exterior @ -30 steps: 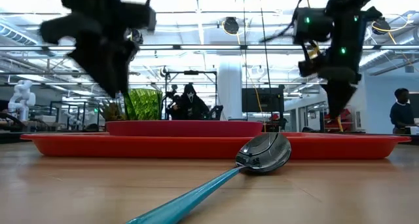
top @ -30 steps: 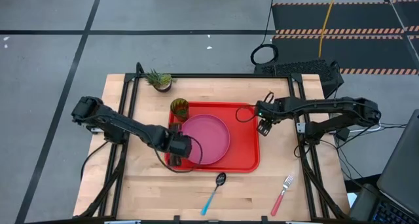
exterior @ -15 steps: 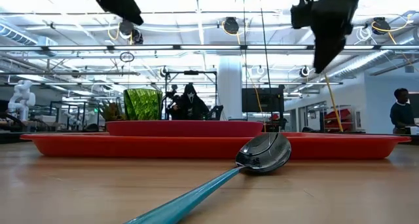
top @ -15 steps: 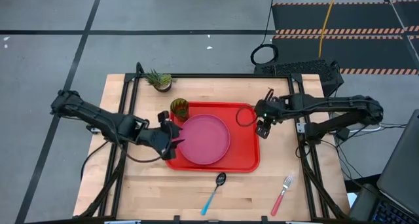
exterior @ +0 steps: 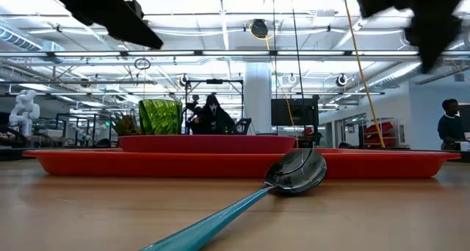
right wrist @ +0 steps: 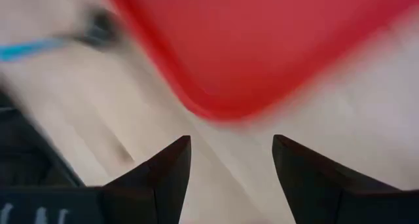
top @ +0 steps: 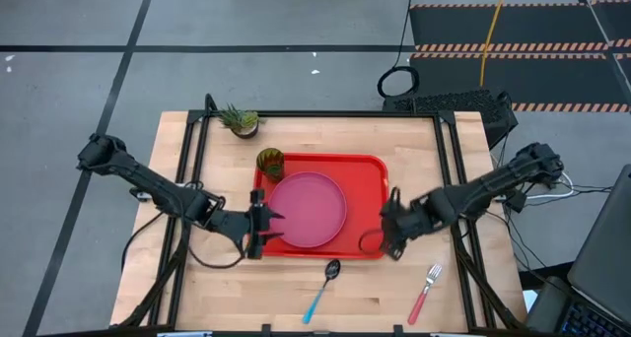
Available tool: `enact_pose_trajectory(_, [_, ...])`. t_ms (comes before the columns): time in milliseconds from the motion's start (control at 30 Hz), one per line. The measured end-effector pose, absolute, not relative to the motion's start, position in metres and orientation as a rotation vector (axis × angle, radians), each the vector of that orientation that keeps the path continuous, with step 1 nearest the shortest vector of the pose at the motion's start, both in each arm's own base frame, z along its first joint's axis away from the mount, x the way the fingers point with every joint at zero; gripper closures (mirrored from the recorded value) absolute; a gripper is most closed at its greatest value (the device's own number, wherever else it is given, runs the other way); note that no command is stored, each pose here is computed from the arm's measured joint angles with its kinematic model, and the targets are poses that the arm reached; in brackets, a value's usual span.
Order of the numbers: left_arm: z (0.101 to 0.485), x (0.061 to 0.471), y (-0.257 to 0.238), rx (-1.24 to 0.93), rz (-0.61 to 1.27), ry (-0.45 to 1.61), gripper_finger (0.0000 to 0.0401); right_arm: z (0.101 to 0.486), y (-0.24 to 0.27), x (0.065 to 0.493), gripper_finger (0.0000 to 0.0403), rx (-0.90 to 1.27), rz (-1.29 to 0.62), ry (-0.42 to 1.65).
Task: Pick and place plate/cup/fork/spoon on tray
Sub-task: Put the pink fork on the orange tray to the right of the pink plate
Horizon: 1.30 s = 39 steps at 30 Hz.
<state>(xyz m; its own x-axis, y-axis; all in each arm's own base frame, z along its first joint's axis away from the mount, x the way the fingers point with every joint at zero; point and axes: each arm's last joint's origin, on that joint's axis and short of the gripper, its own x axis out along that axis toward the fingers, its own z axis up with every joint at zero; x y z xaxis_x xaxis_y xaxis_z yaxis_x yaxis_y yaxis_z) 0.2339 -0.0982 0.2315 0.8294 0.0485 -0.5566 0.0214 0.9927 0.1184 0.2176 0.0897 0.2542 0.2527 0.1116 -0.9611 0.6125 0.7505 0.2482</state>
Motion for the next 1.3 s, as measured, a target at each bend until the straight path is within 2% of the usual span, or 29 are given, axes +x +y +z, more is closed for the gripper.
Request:
enact_pose_trajectory(167, [0.240, 0.228, -0.115, 0.103, -0.058, 0.595, 0.0192, 0.253, 0.129, 0.243, 0.0195, 0.485, -0.073, 1.033])
enact_pose_trajectory(233, [0.246, 0.226, -0.123, 0.093, -0.084, 0.590, 0.0192, 0.248, 0.142, 0.250, 0.0195, 0.419, 0.011, 1.002])
enact_pose_trajectory(333, [0.250, 0.224, -0.133, 0.035, -0.098, 0.595, 0.0192, 0.235, 0.151, 0.251, 0.0195, 0.382, 0.047, 1.080])
enact_pose_trajectory(467, [0.245, 0.226, -0.150, -0.028, -0.098, 0.649, 0.0192, 0.216, 0.152, 0.235, 0.0195, 0.367, 0.008, 1.360])
enact_pose_trajectory(567, [0.236, 0.232, -0.159, -0.042, -0.082, 0.678, 0.0192, 0.211, 0.155, 0.216, 0.0195, 0.344, -0.006, 1.543])
enact_pose_trajectory(667, [0.230, 0.241, -0.165, -0.065, -0.038, 0.693, 0.0192, 0.212, 0.163, 0.202, 0.0195, 0.312, 0.021, 1.625])
enact_pose_trajectory(900, [0.225, 0.268, -0.184, -0.125, 0.005, 0.691, 0.0192, 0.211, 0.188, 0.179, 0.0195, 0.183, 0.177, 1.673])
enact_pose_trajectory(1100, [0.225, 0.293, -0.193, -0.192, 0.066, 0.716, 0.0192, 0.211, 0.200, 0.163, 0.0195, -0.027, 0.316, 1.629])
enact_pose_trajectory(1300, [0.225, 0.315, -0.192, -0.291, 0.165, 0.751, 0.0192, 0.198, 0.205, 0.153, 0.0195, -0.130, 0.406, 1.594])
